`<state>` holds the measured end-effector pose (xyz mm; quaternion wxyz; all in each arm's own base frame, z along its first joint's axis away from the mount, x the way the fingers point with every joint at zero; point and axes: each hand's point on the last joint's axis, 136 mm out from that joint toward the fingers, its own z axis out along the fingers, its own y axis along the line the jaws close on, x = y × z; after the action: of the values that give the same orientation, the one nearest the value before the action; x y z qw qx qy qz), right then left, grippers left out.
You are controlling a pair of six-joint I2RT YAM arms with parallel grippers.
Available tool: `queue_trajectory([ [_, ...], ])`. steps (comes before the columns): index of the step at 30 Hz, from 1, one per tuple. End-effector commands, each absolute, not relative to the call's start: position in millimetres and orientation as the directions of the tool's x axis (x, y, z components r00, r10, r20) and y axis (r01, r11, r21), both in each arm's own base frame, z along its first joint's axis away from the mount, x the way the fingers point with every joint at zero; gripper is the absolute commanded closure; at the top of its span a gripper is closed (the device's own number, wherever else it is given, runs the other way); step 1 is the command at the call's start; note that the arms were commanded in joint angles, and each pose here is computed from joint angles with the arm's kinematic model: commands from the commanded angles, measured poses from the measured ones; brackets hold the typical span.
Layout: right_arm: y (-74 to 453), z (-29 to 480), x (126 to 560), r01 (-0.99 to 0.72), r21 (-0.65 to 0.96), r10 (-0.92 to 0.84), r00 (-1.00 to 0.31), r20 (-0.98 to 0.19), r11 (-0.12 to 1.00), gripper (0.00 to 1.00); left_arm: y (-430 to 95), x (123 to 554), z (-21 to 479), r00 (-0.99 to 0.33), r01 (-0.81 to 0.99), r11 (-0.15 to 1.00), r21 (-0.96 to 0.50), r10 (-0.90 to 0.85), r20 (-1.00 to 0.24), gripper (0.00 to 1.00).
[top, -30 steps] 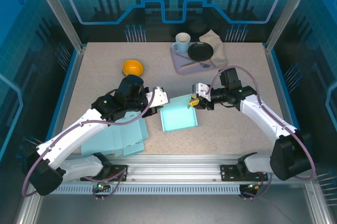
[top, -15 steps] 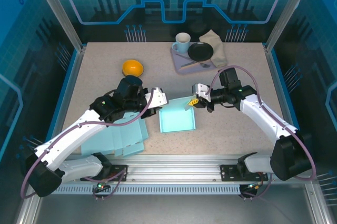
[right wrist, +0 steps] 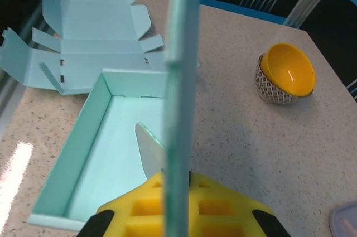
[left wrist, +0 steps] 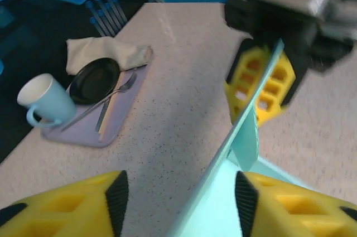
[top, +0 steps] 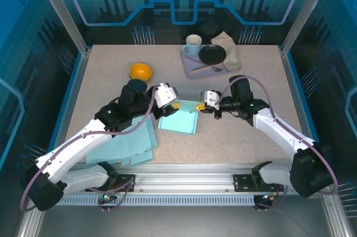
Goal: Fold the paper box
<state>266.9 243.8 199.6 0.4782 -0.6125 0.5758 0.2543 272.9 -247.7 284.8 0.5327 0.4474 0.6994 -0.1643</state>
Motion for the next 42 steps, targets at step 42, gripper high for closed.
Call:
queue_trajectory([
  [42,233,167,331,-0.869,-0.374,-0.552,0.147,-0.821,0.324,1.00,-237,368,178,-0.919,-0.223,0.763,-0.607,-0.373,-0.131,0.22],
])
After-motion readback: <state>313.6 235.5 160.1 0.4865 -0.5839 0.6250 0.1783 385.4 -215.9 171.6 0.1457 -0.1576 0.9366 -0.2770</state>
